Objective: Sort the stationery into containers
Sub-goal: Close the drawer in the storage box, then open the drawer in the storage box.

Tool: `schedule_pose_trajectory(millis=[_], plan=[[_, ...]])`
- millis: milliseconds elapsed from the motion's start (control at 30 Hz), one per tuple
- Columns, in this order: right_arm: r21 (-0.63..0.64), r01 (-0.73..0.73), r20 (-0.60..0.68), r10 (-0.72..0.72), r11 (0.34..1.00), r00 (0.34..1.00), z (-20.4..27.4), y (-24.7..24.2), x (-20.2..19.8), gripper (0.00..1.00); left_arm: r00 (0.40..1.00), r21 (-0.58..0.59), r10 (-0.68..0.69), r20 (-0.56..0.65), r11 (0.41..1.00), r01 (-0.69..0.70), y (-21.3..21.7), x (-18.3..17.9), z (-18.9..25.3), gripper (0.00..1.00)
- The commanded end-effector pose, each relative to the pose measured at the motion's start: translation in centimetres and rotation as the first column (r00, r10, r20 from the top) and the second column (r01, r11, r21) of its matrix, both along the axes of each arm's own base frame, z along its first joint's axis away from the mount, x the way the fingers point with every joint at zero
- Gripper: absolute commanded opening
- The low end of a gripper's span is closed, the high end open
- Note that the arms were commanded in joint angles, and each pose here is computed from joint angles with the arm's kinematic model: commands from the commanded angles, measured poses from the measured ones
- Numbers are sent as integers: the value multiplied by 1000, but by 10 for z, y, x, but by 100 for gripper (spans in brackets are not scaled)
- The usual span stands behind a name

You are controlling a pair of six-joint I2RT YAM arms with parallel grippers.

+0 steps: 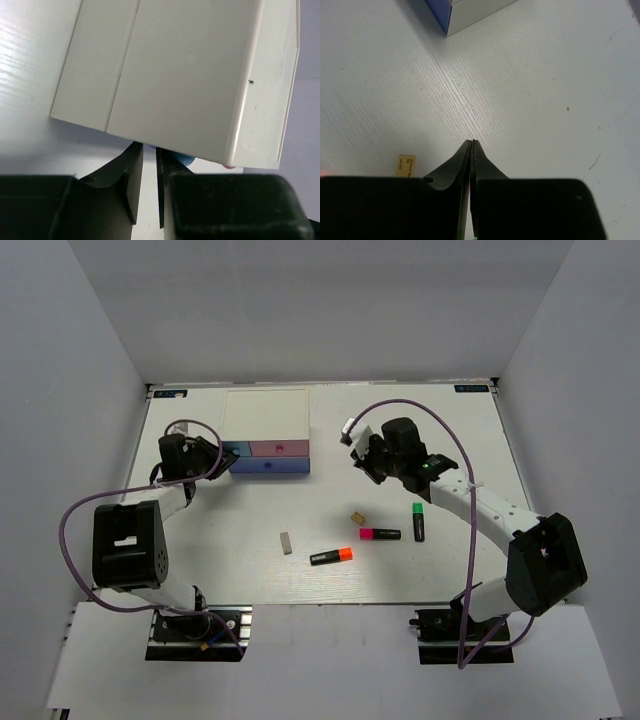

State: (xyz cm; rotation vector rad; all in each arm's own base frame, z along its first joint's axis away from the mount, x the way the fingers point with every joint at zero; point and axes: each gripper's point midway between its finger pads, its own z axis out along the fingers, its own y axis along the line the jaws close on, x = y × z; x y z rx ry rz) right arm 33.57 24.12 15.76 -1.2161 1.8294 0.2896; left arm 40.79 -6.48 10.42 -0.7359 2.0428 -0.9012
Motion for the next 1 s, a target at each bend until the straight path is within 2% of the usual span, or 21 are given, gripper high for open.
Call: schedule_pose_trajectory(millis=[0,200,267,300,333,367,433,500,600,633,700,733,767,800,867,900,933,967], plan=[[30,-5,4,5,1000,1000,9,-3,-5,5,997,4,-16,78,1000,15,-1,18,23,28],[31,-7,-5,7,999,1000,7,-5,-7,8,996,-3,-32,87,999,32,-4,17,25,29],[25,-11,-11,11,1000,1000,5,-5,-8,10,995,2,-46,85,999,46,-6,8,22,33],[29,-8,-13,8,1000,1000,5,-6,-8,12,995,21,-57,76,998,56,-6,-1,14,38],[32,-3,-12,4,999,1000,6,-7,-8,16,994,23,-72,78,997,70,-8,-8,13,41],[34,-6,-17,6,999,1000,5,-7,-9,27,994,32,-77,81,997,75,-8,-15,12,44],[41,1,-36,0,999,999,1,-8,-11,40,990,40,-105,92,994,102,-16,-41,9,52],[52,5,-48,-2,999,999,1,-8,-12,47,991,49,-111,79,993,108,-17,-63,-3,56],[70,2,-96,5,998,995,-7,-7,-17,44,976,64,-162,145,986,154,-26,-79,12,60],[78,6,-108,3,997,994,-7,-6,-18,30,966,69,-200,167,979,191,-32,-83,18,60],[98,10,-137,3,995,991,-9,-6,-20,12,951,73,-238,196,971,228,-40,-84,27,59],[109,15,-147,1,994,989,-9,-5,-21,0,944,69,-256,210,967,247,-42,-83,33,51],[127,14,-157,7,992,988,-8,-5,-21,0,938,66,-274,214,962,266,-47,-83,36,34],[133,13,-178,11,991,984,-11,-4,-24,0,932,69,-285,224,959,276,-50,-76,40,31],[154,12,-191,18,988,981,-10,-3,-26,3,922,48,-305,239,952,302,-58,-71,46,29],[165,12,-200,22,986,980,-10,-3,-27,9,916,44,-314,251,949,314,-63,-66,51,29],[175,7,-203,29,985,979,-9,-3,-29,19,916,34,-319,244,947,321,-66,-62,46,31],[180,14,-205,23,983,979,-9,-4,-28,22,912,34,-329,245,943,331,-70,-59,45,34]])
